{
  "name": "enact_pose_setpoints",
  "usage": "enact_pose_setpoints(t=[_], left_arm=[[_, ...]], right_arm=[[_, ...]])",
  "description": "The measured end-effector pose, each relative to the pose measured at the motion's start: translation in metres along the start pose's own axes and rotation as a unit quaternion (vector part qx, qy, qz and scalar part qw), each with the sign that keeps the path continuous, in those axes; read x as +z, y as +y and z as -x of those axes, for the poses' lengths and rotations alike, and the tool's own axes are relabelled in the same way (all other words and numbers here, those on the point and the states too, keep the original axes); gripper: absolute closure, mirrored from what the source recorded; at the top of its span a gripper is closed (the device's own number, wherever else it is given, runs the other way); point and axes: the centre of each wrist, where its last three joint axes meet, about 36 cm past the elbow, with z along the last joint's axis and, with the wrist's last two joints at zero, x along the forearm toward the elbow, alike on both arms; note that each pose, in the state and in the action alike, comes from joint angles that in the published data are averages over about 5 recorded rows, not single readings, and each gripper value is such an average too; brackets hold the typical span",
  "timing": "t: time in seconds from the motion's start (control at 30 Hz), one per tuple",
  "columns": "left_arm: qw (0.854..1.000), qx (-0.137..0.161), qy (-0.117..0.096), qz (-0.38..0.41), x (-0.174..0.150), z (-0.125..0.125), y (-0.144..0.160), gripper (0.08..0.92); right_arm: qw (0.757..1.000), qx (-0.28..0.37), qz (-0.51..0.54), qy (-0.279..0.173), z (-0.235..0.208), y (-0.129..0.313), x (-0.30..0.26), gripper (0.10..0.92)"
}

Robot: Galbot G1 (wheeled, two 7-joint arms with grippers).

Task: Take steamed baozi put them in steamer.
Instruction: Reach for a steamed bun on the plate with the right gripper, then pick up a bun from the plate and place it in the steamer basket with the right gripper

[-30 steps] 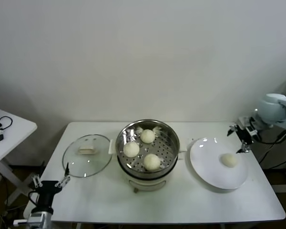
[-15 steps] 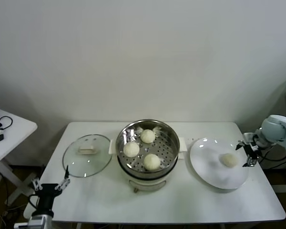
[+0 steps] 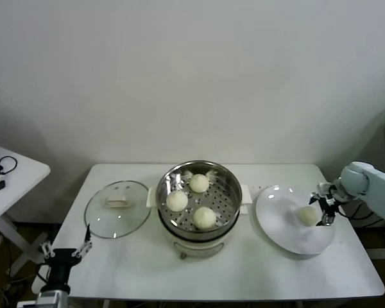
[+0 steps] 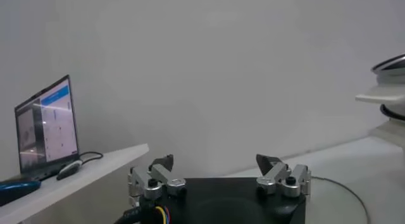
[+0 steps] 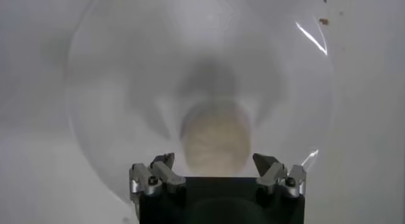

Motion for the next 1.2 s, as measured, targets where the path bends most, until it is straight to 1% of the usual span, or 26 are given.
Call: enact_pose_setpoints(t=[0.1, 0.27, 0.4, 0.57, 0.7, 0.9, 1.07, 1.2], left_arm=[[1.0, -0.001, 0.0, 0.0, 0.0, 0.0, 0.0, 0.177], [1.0, -0.001, 0.0, -0.001, 0.0, 0.0, 0.0, 0.177], [1.0, 0.0, -0.001, 0.0, 0.0, 0.0, 0.0, 0.177], [1.0, -0.002, -0.002, 0.002, 0.0, 0.0, 0.002, 0.177], [1.0, -0.002, -0.004, 0.002, -0.001, 0.0, 0.002, 0.177], [1.0, -0.002, -0.006, 0.002, -0.003, 0.003, 0.003, 0.177], [1.0, -0.003, -0.008, 0.0, -0.005, 0.004, 0.003, 0.177], [1.0, -0.002, -0.008, -0.001, -0.005, 0.004, 0.003, 0.177]], right_arm=[[1.0, -0.001, 0.0, -0.001, 0.004, -0.001, -0.001, 0.217], [1.0, 0.001, 0.001, -0.002, 0.007, -0.004, -0.001, 0.292], [1.0, 0.001, 0.0, -0.003, 0.007, -0.005, -0.002, 0.33], [1.0, -0.002, -0.001, -0.003, 0.005, -0.005, -0.003, 0.418], [1.0, -0.001, -0.003, -0.005, -0.005, -0.008, -0.005, 0.43], [1.0, 0.007, -0.02, -0.015, -0.043, -0.02, -0.019, 0.428], [0.998, 0.02, -0.039, -0.034, -0.094, -0.036, -0.045, 0.428], [0.996, 0.04, -0.052, -0.062, -0.142, -0.048, -0.075, 0.428]])
